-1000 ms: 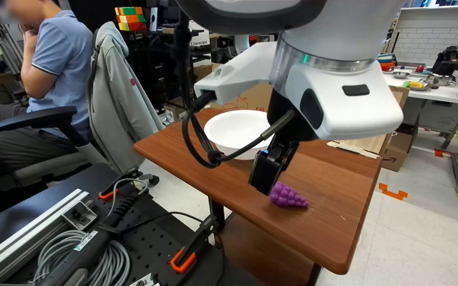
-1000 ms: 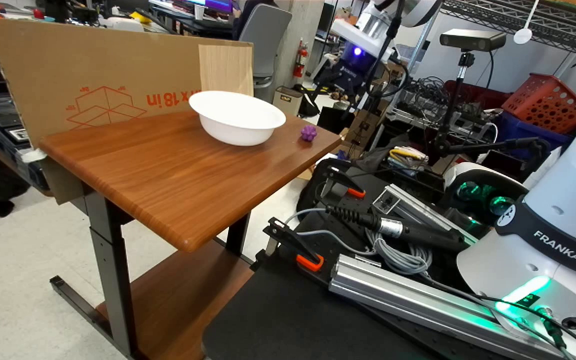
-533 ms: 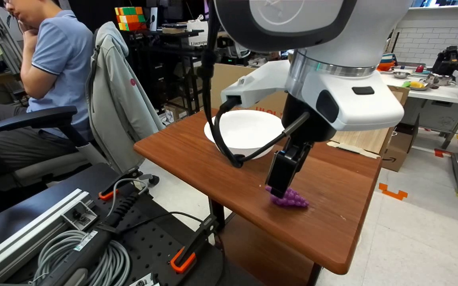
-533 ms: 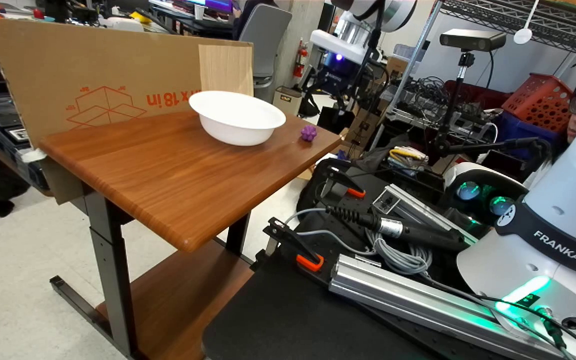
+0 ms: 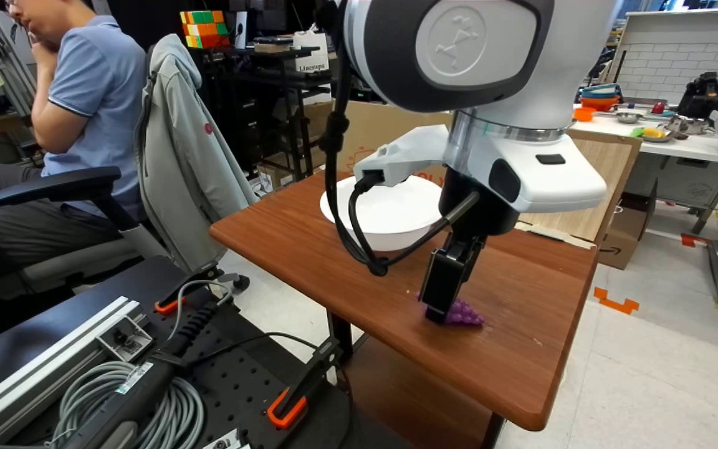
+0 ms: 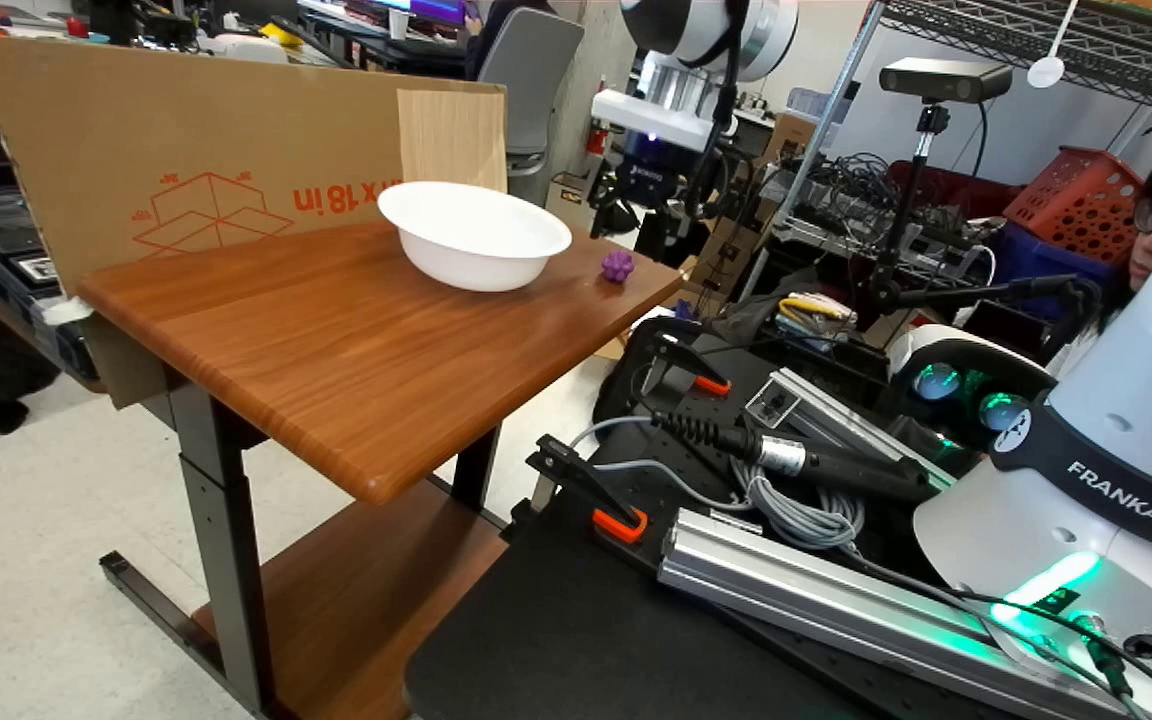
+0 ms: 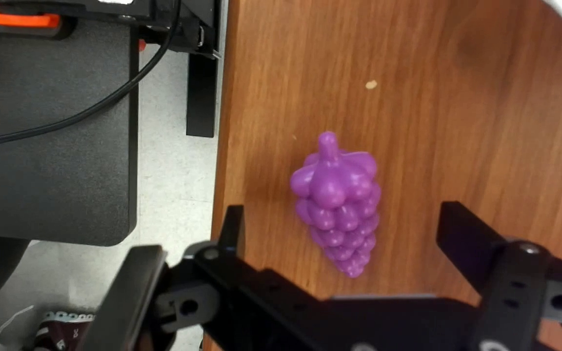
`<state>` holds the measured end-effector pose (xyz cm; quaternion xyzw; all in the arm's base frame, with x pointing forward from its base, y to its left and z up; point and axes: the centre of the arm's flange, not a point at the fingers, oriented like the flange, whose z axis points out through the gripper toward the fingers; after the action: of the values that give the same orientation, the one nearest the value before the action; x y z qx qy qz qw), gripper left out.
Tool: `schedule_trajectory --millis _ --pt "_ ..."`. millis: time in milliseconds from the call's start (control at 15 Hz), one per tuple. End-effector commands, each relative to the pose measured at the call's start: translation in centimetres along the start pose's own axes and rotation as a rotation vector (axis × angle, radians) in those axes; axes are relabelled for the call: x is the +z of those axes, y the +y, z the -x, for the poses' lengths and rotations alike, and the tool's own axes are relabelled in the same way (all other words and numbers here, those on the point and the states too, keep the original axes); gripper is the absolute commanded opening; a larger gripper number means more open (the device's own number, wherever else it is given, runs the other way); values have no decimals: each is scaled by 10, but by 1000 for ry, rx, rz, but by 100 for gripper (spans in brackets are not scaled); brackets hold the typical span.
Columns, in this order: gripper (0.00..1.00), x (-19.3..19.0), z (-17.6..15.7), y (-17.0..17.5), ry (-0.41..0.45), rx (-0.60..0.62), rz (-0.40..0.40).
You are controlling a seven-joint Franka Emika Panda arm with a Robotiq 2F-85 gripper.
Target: Get the purple raspberry toy from the table and place it in the white bowl
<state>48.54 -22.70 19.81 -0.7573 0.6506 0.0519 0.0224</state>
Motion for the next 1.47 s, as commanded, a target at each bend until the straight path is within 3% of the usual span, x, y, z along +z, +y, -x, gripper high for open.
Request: schedule_trajectory --millis 0,67,133,267,600,933,1200,1400 --pt "100 12 3 -15 41 -12 47" --pt "100 15 3 -16 39 -8 53" --pt "75 17 3 -17 43 -5 61" --pt "68 20 3 -17 47 3 68" --pt "27 21 2 -17 52 24 65" --pt "23 -17 22 -16 118 -65 -23" --pt "23 -94 72 -46 235 -212 -162" --pt "23 -135 135 -80 304 -361 -248"
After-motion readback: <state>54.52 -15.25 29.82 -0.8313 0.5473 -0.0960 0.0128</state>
